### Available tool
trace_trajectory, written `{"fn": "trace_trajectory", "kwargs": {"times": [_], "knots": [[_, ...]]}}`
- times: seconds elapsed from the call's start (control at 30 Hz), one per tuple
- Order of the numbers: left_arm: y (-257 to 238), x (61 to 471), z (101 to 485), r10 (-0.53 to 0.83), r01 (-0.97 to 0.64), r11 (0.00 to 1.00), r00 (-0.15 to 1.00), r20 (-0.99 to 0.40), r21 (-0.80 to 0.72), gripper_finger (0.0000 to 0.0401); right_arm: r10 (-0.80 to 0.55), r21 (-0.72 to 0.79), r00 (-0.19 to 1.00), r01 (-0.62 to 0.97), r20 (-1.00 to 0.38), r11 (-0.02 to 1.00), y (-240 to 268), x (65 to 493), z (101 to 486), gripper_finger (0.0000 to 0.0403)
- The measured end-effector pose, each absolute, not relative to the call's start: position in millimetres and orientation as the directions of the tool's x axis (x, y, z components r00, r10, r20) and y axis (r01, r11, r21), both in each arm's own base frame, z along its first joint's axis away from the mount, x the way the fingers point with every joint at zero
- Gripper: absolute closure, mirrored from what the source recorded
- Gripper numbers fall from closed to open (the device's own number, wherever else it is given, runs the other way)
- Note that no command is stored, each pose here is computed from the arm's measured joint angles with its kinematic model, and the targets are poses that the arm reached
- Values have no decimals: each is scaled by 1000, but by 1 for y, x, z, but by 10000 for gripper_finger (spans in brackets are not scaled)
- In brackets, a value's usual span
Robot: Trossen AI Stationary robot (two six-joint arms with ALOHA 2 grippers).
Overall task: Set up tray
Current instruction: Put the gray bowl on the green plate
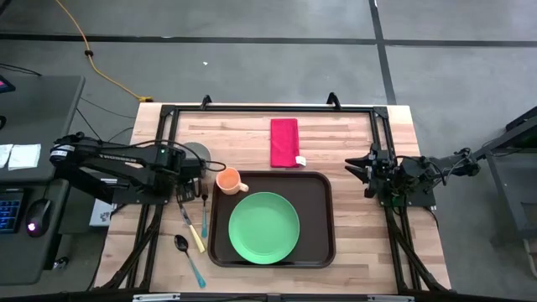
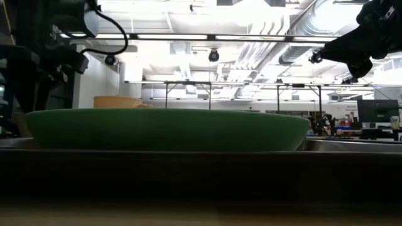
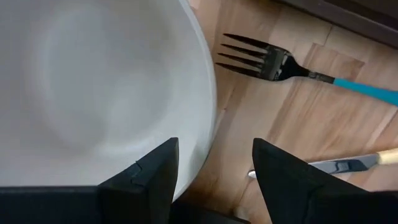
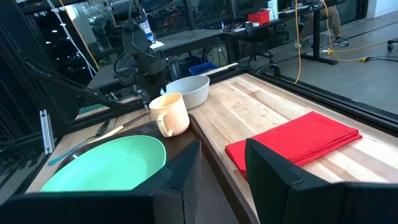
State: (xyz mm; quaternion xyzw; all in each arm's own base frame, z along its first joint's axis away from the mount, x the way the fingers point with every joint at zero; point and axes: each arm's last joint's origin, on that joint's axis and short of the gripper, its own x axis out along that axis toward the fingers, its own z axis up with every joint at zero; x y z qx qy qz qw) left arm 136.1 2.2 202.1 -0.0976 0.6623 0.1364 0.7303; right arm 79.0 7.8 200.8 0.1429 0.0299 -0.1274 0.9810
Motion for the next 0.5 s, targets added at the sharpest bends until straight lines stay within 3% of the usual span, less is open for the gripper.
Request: {"fn": "trace_trajectory", "kwargs": {"times": [0.33,0.5], "knots": [[3,140,201,101,-393,918,105,-989,52,169,-243,270,965,260,-98,927,8,79,200,299],[1,138,189,42,-426,905,112,-993,-10,169,-243,270,965,261,-99,927,8,79,200,299]]}}
